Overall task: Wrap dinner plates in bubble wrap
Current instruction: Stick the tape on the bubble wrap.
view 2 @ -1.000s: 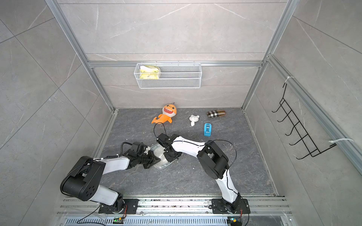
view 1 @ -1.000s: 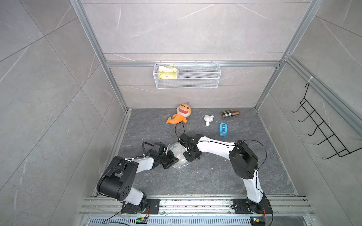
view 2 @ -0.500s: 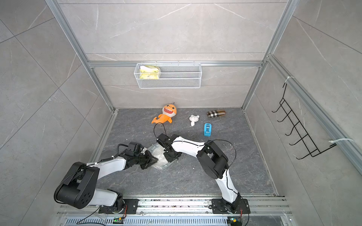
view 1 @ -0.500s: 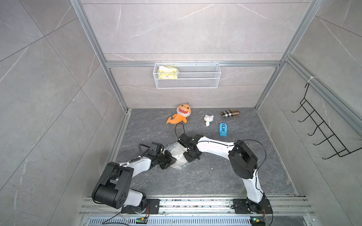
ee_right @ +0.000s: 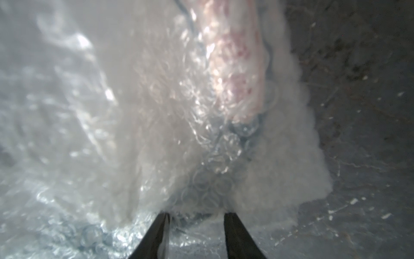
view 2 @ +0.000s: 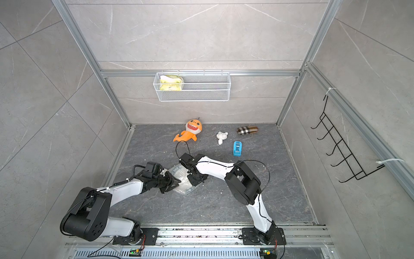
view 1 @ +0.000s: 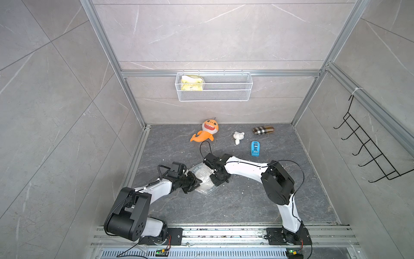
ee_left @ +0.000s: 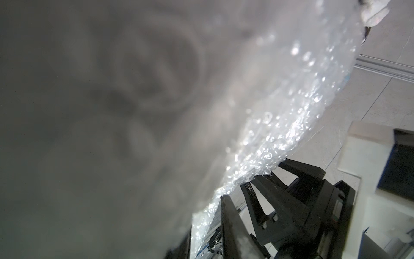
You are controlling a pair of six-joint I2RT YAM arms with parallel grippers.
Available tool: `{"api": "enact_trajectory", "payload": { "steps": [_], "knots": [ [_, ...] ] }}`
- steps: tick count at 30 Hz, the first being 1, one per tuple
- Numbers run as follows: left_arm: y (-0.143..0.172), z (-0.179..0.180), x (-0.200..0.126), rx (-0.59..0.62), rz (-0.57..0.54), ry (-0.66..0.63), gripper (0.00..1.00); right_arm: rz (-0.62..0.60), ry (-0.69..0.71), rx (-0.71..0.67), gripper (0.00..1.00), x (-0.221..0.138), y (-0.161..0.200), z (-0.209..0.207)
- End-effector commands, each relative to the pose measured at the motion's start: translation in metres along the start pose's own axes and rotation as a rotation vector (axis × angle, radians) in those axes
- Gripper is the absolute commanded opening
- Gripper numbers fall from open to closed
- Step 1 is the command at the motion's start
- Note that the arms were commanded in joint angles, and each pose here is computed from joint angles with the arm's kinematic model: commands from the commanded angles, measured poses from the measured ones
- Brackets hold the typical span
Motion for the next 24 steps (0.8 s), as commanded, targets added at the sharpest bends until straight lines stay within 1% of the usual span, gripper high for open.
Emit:
{"api": "enact_trajectory", "payload": {
  "steps": [1, 4, 9, 16, 24],
  "knots": [
    [0.0, -0.003, 0.001, -0.023, 0.027, 0.04, 0.3, 0.107, 0.019, -0.03, 0.41, 0.012, 0.014, 0.0],
    [0.001, -0.009, -0.001, -0.026, 0.034, 0.066, 0.29, 0.103, 0.018, -0.03, 0.41, 0.011, 0.013, 0.0],
    [0.003, -0.015, -0.007, -0.018, 0.049, 0.045, 0.24, 0.104, 0.017, -0.034, 0.41, 0.011, 0.012, -0.001],
    [0.006, -0.015, -0.014, 0.0, 0.061, 0.004, 0.24, 0.101, 0.02, -0.039, 0.41, 0.009, 0.01, -0.001],
    [-0.001, -0.02, -0.029, 0.006, 0.069, 0.034, 0.26, 0.11, 0.025, -0.043, 0.41, 0.009, 0.01, -0.001]
  ]
}}
Point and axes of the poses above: each gripper's point midway between its finger pads, its own x axis out along the fingers, its own z axis along the line the jaws close on, y = z × x, the point moved 7 cm from there along -x, back along the fingers, and after that the axes turned 9 degrees about -x, right-handed, at the moved point
